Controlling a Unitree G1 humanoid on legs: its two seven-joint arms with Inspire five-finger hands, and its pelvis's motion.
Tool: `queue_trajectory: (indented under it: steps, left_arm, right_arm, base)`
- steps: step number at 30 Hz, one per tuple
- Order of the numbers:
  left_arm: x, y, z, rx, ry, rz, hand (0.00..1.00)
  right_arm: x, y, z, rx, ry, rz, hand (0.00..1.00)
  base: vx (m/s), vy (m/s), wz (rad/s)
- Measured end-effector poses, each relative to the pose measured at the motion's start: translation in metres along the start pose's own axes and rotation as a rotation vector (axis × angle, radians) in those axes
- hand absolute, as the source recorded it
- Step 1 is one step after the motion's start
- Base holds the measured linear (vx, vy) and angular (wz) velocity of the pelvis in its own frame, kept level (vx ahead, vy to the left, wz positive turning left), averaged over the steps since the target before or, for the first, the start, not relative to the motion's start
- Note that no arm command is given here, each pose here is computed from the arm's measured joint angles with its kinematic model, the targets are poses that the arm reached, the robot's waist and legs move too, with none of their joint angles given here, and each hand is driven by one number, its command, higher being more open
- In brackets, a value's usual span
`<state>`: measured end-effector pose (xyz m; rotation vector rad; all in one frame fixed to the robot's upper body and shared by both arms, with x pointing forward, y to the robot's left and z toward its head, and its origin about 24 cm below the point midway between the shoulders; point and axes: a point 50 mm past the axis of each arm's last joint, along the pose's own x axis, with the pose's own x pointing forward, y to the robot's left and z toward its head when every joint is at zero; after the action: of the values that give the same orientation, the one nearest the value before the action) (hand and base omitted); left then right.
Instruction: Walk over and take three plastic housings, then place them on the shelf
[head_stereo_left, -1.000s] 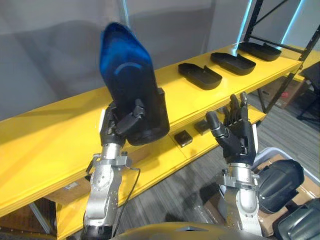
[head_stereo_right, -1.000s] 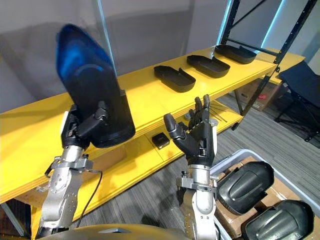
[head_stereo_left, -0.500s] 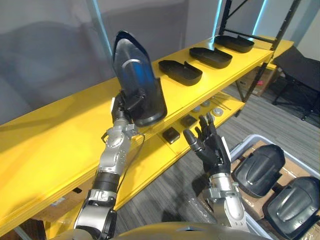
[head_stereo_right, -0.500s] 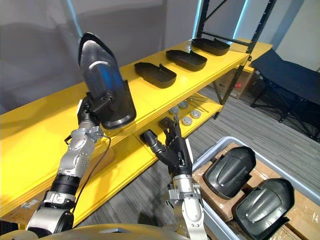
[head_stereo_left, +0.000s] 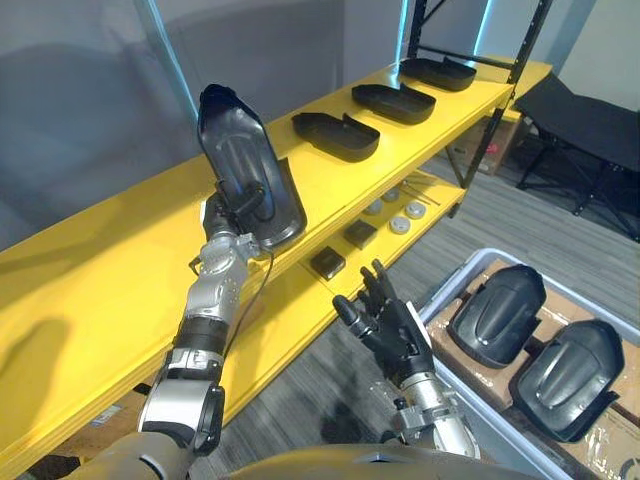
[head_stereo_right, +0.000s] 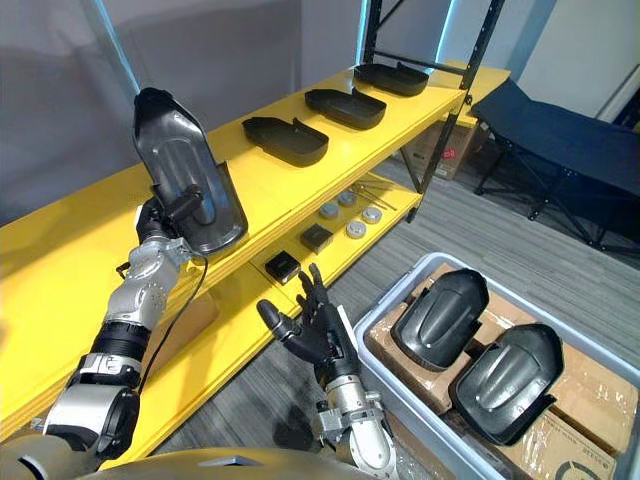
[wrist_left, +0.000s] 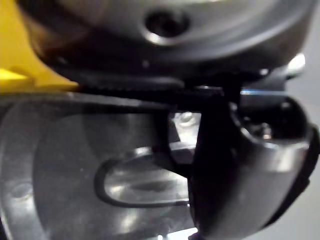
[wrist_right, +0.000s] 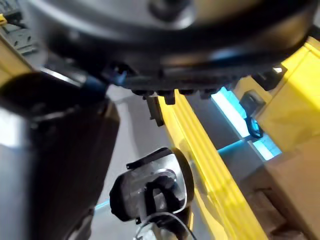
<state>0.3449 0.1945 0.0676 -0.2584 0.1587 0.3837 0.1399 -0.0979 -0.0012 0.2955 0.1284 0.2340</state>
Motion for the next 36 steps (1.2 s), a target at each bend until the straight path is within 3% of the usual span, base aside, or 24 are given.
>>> queue_trajectory:
  steps: [14,15,27,36]
  left_arm:
    - [0.013,0.013,0.027,-0.129,-0.008,0.229,0.0]
    - [0.014,0.014,0.027,-0.134,-0.006,0.237,1.0]
    - [0.024,0.038,0.038,-0.119,-0.011,0.277,1.0]
    - [0.027,0.042,0.044,-0.143,-0.02,0.345,1.0]
  right_arm:
    - [-0.003,0.01,-0.006,0.015,0.037,-0.019,1.0]
    - [-0.003,0.011,-0.006,0.017,0.04,-0.018,1.0]
    - [-0.002,0.011,-0.004,-0.02,0.043,0.0,1.0]
    - [-0.003,0.015,-0.006,-0.026,0.054,-0.003,1.0]
  base:
    - [0.0,-0.005,-0.02]
    - [0.0,0.0,0.04]
    - [-0.01,0.002,0.02]
    - [0.0,0.0,0.0]
